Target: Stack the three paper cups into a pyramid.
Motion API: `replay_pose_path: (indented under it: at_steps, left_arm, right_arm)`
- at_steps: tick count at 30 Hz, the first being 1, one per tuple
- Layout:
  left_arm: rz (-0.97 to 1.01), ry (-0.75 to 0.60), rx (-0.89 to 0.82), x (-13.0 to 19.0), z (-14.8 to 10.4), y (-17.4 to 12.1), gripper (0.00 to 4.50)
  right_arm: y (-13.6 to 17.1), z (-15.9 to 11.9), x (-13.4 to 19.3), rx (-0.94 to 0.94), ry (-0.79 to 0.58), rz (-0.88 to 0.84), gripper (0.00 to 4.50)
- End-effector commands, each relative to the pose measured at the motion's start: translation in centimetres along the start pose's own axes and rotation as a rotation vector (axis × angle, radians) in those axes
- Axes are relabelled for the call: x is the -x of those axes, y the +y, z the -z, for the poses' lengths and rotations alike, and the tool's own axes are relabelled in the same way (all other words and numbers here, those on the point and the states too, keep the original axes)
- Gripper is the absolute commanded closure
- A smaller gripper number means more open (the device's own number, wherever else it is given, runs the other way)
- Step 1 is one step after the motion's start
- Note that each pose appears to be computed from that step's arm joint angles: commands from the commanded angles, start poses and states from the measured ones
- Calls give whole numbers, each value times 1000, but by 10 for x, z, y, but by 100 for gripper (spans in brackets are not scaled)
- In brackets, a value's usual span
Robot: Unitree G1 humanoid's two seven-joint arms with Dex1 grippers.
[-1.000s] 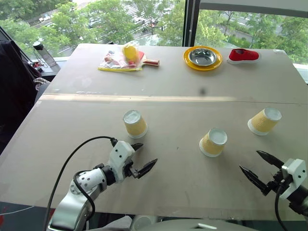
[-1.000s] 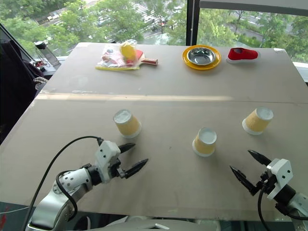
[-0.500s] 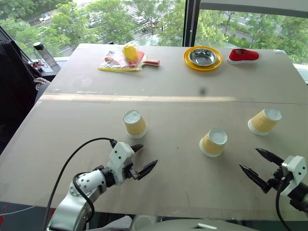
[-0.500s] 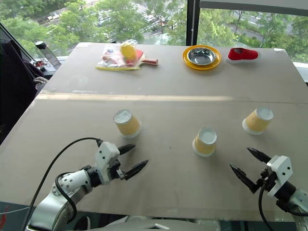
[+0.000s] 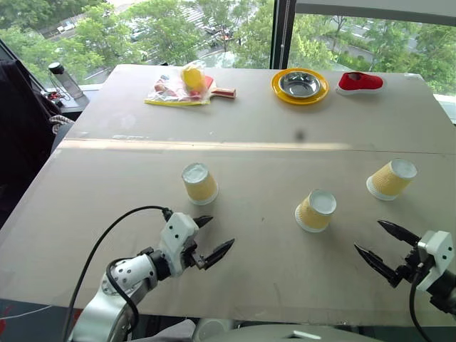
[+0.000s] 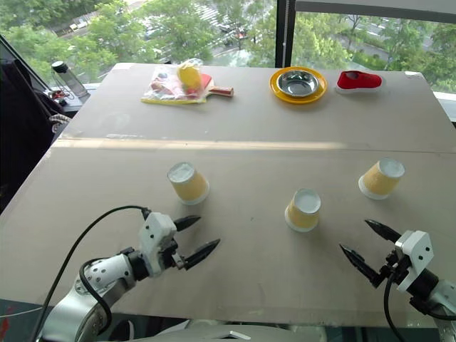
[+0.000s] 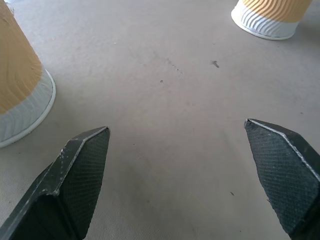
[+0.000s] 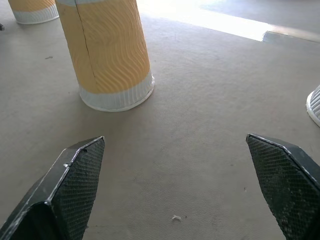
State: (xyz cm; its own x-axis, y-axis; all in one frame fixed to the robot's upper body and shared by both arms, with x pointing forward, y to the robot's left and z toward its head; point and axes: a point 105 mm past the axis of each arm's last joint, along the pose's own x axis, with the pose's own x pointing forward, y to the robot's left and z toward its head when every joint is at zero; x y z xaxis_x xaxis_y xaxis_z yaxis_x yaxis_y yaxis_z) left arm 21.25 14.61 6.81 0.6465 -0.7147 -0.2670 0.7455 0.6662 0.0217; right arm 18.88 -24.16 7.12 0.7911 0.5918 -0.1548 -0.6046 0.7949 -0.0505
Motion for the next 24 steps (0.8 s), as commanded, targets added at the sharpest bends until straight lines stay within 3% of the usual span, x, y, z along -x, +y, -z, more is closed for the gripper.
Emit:
replay_pose_path:
  at_steps: [1, 6, 11, 16, 24]
  left_arm:
    - [-3, -60, -34, 4, -17, 2, 6]
    - [21, -94, -71, 6, -26, 3, 6]
    - [198, -121, -94, 9, -49, -6, 6]
    - [393, -176, -78, 14, -82, -15, 6]
    - [511, -177, -155, 17, -105, -15, 6]
  right_arm:
    - [-3, -12, 0, -14, -24, 4, 0]
    - [-4, -16, -2, 3, -31, 5, 0]
    - [0, -26, -10, 59, -63, -25, 0]
    - [17, -36, -23, 114, -64, -111, 0]
    - [41, -62, -52, 101, -147, -196, 0]
